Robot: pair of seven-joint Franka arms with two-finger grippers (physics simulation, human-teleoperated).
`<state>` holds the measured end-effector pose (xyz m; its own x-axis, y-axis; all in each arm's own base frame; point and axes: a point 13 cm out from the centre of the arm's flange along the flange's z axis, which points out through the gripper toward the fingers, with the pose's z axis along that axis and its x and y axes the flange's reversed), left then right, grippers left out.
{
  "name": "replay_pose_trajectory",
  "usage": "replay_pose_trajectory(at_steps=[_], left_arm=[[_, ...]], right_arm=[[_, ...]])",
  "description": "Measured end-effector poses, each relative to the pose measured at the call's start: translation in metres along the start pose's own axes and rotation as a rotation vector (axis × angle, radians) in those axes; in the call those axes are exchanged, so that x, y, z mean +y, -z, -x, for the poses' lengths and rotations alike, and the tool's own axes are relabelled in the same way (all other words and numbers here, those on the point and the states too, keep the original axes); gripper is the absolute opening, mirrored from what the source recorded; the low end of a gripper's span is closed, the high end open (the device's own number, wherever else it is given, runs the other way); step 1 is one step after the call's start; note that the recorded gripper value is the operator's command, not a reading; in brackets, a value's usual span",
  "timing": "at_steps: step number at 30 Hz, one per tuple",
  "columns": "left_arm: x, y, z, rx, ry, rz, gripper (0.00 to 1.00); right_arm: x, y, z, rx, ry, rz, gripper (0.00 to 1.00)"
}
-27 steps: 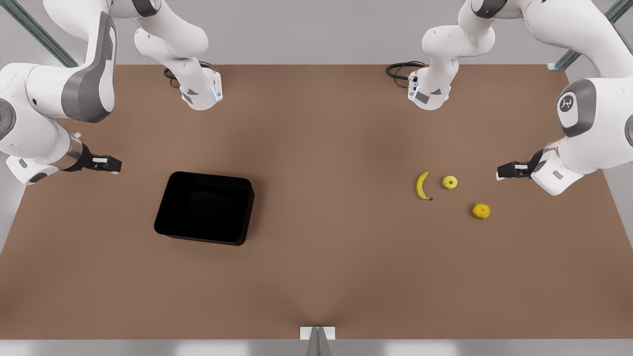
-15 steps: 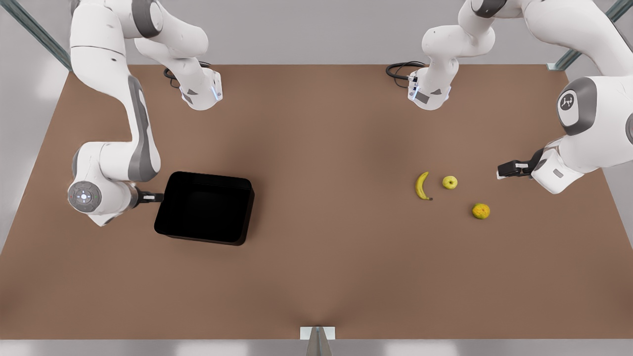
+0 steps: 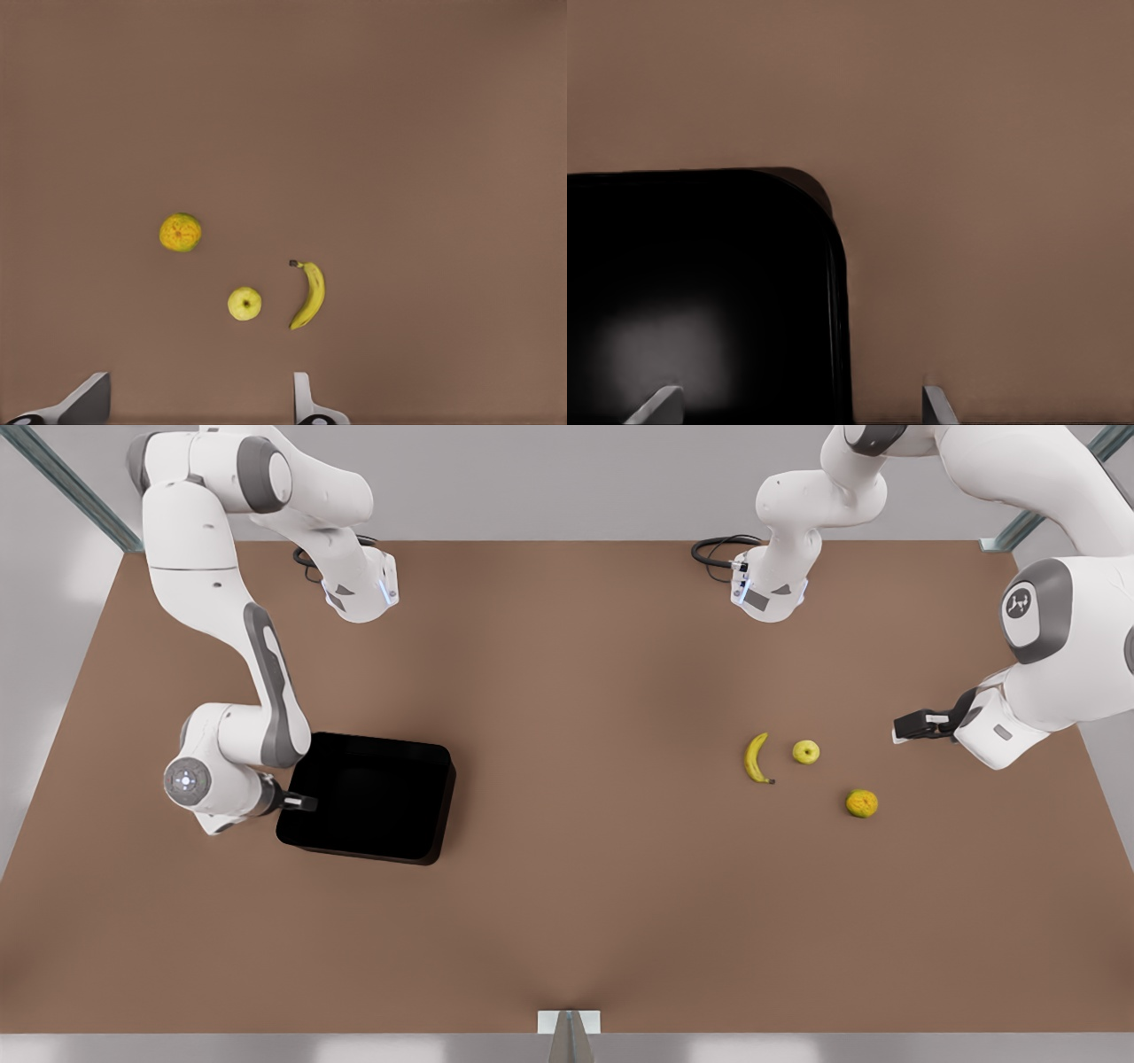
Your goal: Place the storage box in the middle with the right arm, and place the apple in the storage box with the left arm
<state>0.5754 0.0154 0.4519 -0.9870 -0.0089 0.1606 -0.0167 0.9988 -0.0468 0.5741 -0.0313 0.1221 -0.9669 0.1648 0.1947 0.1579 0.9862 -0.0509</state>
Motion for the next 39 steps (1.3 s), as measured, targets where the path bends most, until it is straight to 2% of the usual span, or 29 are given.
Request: replay_pose_trajectory(at_steps=[4, 5, 6, 7, 8, 9, 20, 29, 34, 39], left_arm=[[0.000, -0.001, 0.000, 0.002, 0.001, 0.000, 1.00], [0.000, -0.001, -0.001, 0.003, 0.001, 0.000, 1.00], [0.000, 0.000, -0.002, 0.003, 0.001, 0.000, 1.00], [0.000, 0.001, -0.003, 0.004, 0.001, 0.000, 1.00], [0.000, 0.001, -0.003, 0.004, 0.001, 0.001, 1.00], [0.000, 0.001, -0.004, 0.005, 0.001, 0.001, 1.00], [0.001, 0.013, -0.008, -0.008, 0.005, 0.003, 1.00], [0.002, 0.016, -0.008, -0.012, 0.009, 0.006, 1.00], [0.002, 0.015, -0.008, -0.010, 0.010, 0.007, 1.00], [0.001, 0.013, -0.008, -0.006, 0.011, 0.007, 1.00]], right_arm=[[-0.003, -0.027, -0.005, 0.025, -0.013, -0.003, 0.99], [-0.003, -0.027, -0.003, 0.022, -0.015, -0.002, 0.81], [-0.002, -0.026, -0.002, 0.018, -0.016, -0.001, 0.57], [-0.002, -0.026, -0.001, 0.014, -0.016, 0.000, 0.37], [-0.002, -0.025, 0.000, 0.012, -0.017, 0.001, 0.27], [-0.001, -0.025, 0.001, 0.009, -0.017, 0.003, 0.21], [0.025, 0.016, 0.024, -0.046, 0.051, 0.011, 0.21], [0.213, 0.116, 0.041, -0.219, 0.289, 0.091, 0.21], [0.340, 0.104, 0.026, -0.235, 0.373, 0.131, 0.21], [0.405, 0.064, 0.015, -0.210, 0.371, 0.149, 0.21]])
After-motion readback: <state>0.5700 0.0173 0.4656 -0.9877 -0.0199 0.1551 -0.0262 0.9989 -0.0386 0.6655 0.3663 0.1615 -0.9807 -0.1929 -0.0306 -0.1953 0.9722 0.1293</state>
